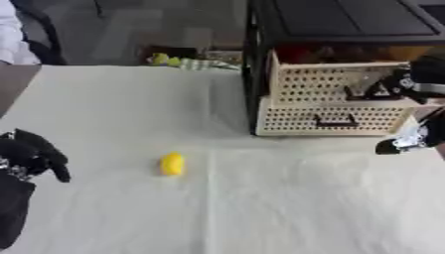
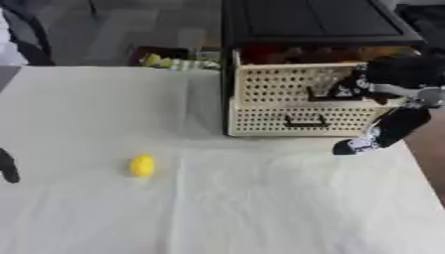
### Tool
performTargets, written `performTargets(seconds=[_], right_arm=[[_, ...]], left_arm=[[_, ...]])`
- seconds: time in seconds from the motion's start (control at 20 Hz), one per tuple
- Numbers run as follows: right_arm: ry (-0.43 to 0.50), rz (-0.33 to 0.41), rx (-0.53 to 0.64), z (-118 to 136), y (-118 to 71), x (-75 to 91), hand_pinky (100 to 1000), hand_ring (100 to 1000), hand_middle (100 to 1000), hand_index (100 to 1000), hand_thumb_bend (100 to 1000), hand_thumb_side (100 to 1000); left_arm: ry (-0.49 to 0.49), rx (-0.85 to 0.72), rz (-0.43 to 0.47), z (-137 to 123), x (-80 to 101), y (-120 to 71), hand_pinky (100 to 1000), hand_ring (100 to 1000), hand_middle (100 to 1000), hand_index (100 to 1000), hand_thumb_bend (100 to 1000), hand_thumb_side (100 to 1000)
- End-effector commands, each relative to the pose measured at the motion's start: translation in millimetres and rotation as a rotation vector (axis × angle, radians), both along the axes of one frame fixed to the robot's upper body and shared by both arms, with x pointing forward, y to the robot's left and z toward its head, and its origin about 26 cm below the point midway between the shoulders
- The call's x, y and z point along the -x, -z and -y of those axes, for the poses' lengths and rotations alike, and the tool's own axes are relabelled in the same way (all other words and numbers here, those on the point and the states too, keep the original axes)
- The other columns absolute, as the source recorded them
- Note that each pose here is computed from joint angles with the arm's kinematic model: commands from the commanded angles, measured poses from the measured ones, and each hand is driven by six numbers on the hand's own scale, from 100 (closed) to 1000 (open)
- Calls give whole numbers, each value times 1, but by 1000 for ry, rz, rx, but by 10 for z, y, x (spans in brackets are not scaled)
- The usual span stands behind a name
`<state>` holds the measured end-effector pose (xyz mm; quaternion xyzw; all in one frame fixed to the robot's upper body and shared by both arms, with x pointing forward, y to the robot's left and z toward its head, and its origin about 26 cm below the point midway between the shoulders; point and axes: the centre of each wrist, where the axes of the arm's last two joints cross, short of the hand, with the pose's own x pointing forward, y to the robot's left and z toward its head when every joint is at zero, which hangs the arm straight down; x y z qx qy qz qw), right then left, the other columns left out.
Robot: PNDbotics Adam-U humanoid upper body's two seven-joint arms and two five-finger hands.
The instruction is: Pick up objects from table and place into drawer.
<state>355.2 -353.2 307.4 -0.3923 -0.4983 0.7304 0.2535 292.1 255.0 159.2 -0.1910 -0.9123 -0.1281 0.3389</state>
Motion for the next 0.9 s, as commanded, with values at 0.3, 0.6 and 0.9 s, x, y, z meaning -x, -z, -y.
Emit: performTargets(seconds=[0.3, 0.6, 0.9], right_arm=[[-1, 22, 15, 25, -96, 10, 100, 311, 100, 760, 641, 785], [-26, 11, -10, -6, -133, 47, 100, 314, 100, 710, 650, 776], [-46, -41, -50, -33, -146, 88, 100, 315, 100, 675, 668, 757]], left_arm=[[4, -11, 15, 10, 15, -48, 415, 551, 556, 600, 100, 880], [5, -14, 13, 9, 16, -46, 413, 551, 556, 599, 100, 880], [4, -15, 9, 5, 17, -45, 413, 552, 557, 598, 100, 881]])
